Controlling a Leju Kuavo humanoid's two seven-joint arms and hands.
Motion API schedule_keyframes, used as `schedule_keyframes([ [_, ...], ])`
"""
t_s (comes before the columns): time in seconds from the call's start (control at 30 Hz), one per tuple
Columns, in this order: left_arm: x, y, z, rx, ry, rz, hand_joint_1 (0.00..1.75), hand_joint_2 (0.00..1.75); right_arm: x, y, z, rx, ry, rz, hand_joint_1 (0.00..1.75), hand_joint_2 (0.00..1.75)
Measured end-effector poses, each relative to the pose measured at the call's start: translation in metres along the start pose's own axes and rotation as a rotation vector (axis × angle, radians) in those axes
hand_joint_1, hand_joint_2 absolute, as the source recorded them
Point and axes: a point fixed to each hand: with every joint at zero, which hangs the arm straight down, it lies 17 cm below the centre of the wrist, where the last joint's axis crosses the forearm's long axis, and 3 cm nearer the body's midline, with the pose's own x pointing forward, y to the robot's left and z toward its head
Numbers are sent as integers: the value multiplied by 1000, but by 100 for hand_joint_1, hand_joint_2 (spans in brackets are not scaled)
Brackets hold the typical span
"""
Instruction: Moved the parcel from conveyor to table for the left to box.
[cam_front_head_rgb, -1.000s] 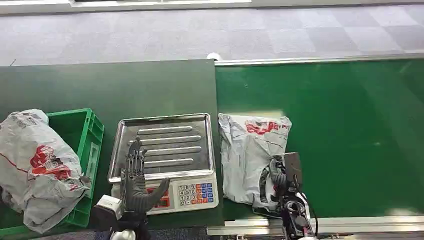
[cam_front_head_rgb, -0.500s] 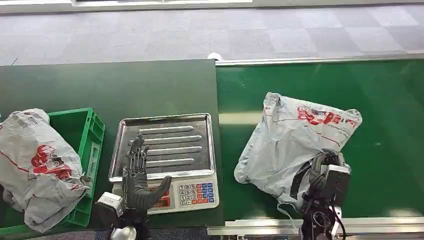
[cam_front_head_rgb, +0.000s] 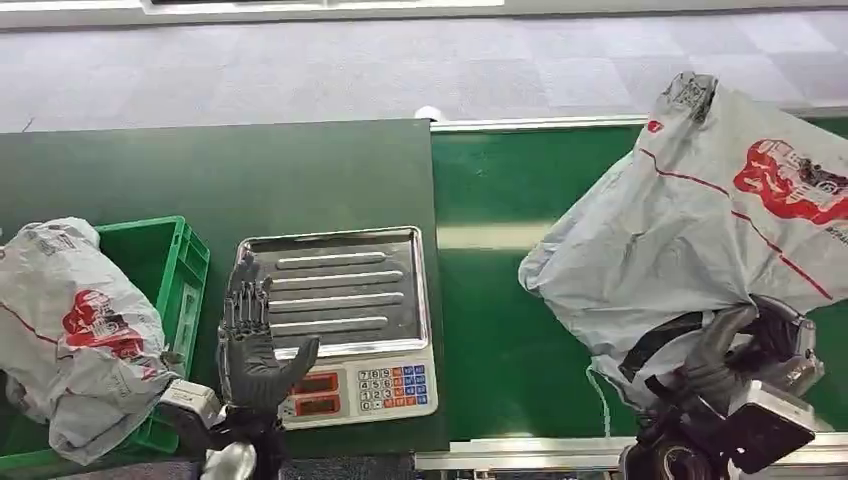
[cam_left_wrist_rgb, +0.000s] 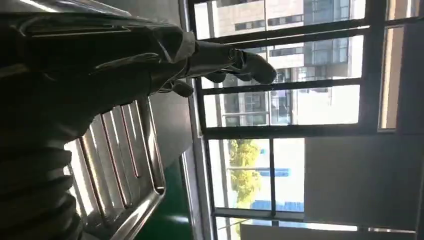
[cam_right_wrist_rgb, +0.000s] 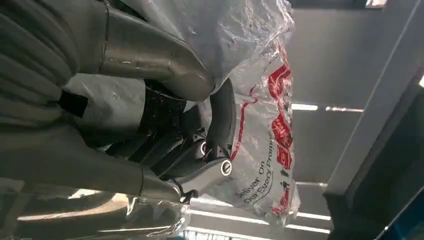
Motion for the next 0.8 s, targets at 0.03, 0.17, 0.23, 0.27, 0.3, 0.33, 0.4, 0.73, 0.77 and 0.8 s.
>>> schedule_keyframes([
  [0.03,2,3,-1,6,-5,-2,0,175,4,4,-1,7,-9,-14,175,175],
  [0.17,10,15,-8,29,-33,-26,0,175,15,54,-12,152,-2,-85,175,175],
  [0.23,15,21,-12,39,-49,-35,0,175,20,101,-13,281,8,-123,175,175],
  [0.27,16,24,-15,44,-56,-39,0,175,25,124,-14,335,1,-139,175,175],
  [0.3,18,27,-18,51,-63,-43,0,175,30,144,-14,379,-4,-162,175,175],
  [0.33,20,30,-20,56,-71,-48,0,175,34,165,-12,425,-2,-189,175,175],
  [0.4,22,36,-24,69,-81,-65,0,175,38,199,-5,507,15,-228,175,175],
  [0.73,34,67,-28,143,-111,-118,0,175,14,312,83,944,143,-137,175,175],
  [0.77,34,70,-28,148,-112,-122,0,175,13,318,92,975,148,-129,175,175],
  [0.8,35,73,-28,157,-114,-129,0,175,9,323,104,1013,155,-115,175,175],
])
